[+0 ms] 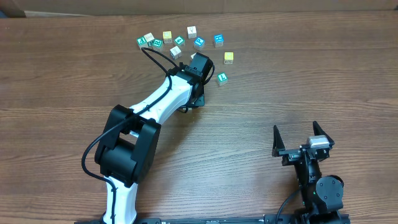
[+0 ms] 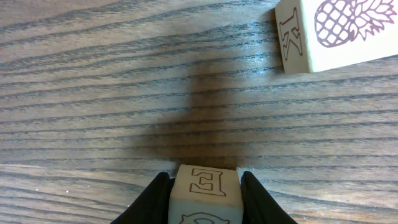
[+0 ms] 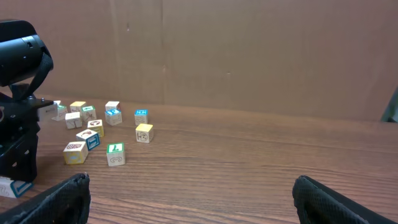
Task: Form a horizontal line
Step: 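Lower the pretzel block onto the table in front of the pile, then open the left gripper and retract the left arm up and left, then raise the right arm and swing it toward the block pile, then lower the right gripper onto the green 'L' block and close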
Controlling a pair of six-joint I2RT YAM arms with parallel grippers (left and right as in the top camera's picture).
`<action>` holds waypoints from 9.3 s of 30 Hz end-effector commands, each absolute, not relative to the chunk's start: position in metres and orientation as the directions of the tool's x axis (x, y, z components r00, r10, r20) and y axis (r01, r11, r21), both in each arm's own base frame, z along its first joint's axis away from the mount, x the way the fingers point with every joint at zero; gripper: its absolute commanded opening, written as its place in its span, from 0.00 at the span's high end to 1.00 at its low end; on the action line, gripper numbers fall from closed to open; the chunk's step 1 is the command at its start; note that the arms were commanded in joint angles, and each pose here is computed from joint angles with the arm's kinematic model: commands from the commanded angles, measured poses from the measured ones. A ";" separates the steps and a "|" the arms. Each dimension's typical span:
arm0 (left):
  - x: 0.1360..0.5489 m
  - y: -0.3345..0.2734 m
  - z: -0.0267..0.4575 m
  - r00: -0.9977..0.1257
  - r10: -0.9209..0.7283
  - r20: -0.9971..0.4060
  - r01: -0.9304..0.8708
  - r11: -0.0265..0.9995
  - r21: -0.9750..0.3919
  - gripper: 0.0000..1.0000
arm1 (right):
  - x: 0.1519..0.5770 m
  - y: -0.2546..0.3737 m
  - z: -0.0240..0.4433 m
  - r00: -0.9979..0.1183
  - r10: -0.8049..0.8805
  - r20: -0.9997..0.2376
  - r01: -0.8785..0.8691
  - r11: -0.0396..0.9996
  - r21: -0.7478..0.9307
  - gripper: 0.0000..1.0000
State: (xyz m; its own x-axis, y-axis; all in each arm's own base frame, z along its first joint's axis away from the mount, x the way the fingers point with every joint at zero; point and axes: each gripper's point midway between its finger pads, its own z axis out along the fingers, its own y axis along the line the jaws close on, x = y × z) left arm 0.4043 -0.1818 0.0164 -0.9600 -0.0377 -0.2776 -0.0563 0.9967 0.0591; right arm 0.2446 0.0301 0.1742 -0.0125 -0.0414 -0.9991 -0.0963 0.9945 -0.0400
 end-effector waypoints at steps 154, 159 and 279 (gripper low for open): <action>0.515 0.028 0.199 -0.768 -0.394 -0.505 -0.436 0.899 -0.038 0.00 | 0.210 0.032 0.341 -0.072 0.163 -0.984 -0.133 0.976 0.172 0.00; 0.515 0.028 0.199 -0.768 -0.394 -0.505 -0.436 0.899 -0.038 0.00 | 0.224 0.041 0.358 -0.241 0.133 -0.962 -0.141 0.975 0.170 0.00; 0.515 0.028 0.199 -0.768 -0.394 -0.505 -0.436 0.899 -0.038 0.00 | 0.478 0.195 0.026 -0.936 -0.188 -0.298 -0.200 0.980 0.011 0.57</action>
State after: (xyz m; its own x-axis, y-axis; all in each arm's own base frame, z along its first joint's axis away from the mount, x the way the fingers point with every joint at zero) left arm 0.5130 0.0276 0.1917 -0.7729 -0.4038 -0.4895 -0.4442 0.8952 -0.0371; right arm 0.4776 0.1954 0.0266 -0.9354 -0.1896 -0.2985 -0.2008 0.9796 0.0068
